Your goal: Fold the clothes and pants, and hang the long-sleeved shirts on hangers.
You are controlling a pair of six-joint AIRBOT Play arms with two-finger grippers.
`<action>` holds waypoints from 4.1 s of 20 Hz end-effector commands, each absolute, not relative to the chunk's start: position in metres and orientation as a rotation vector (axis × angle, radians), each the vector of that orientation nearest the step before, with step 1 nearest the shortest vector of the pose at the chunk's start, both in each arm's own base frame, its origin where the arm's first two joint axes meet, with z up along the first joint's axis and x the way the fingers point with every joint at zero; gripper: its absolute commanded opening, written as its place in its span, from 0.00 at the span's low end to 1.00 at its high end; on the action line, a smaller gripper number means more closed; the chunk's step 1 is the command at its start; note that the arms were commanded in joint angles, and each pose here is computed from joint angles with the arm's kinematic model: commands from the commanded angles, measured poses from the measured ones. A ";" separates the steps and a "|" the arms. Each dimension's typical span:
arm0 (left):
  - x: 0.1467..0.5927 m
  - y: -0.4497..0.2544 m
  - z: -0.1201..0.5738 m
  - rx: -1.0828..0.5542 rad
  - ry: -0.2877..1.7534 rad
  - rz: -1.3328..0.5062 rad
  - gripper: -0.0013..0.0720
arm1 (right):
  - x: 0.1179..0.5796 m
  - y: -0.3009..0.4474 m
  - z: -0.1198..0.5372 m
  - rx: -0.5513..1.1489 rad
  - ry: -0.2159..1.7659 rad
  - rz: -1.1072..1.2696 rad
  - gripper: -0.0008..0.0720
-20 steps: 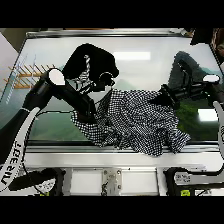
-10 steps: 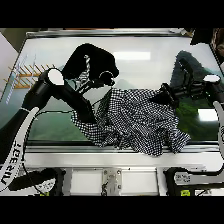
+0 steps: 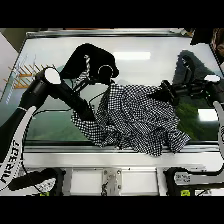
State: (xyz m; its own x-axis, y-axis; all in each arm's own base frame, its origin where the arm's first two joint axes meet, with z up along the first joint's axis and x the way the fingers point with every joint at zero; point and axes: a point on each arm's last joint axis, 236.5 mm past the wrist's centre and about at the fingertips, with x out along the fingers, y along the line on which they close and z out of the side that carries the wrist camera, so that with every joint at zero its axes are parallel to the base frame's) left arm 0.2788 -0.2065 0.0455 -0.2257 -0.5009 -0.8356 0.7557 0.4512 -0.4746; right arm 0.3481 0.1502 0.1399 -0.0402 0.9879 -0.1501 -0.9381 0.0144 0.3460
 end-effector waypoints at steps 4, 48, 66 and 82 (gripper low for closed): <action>0.295 -0.196 0.063 0.096 1.328 -1.113 0.89 | 0.348 0.150 0.139 0.166 0.418 1.557 0.02; 0.345 -0.248 -0.025 -0.948 1.102 -0.664 0.09 | 0.375 0.139 0.176 0.232 0.383 1.367 0.02; 0.380 -0.103 0.077 -0.887 0.739 -0.450 0.03 | 0.346 0.127 0.199 -0.010 0.455 1.220 0.02; 0.386 -0.093 0.106 -0.607 0.957 -0.532 0.03 | 0.353 0.134 0.251 0.035 0.272 1.169 0.02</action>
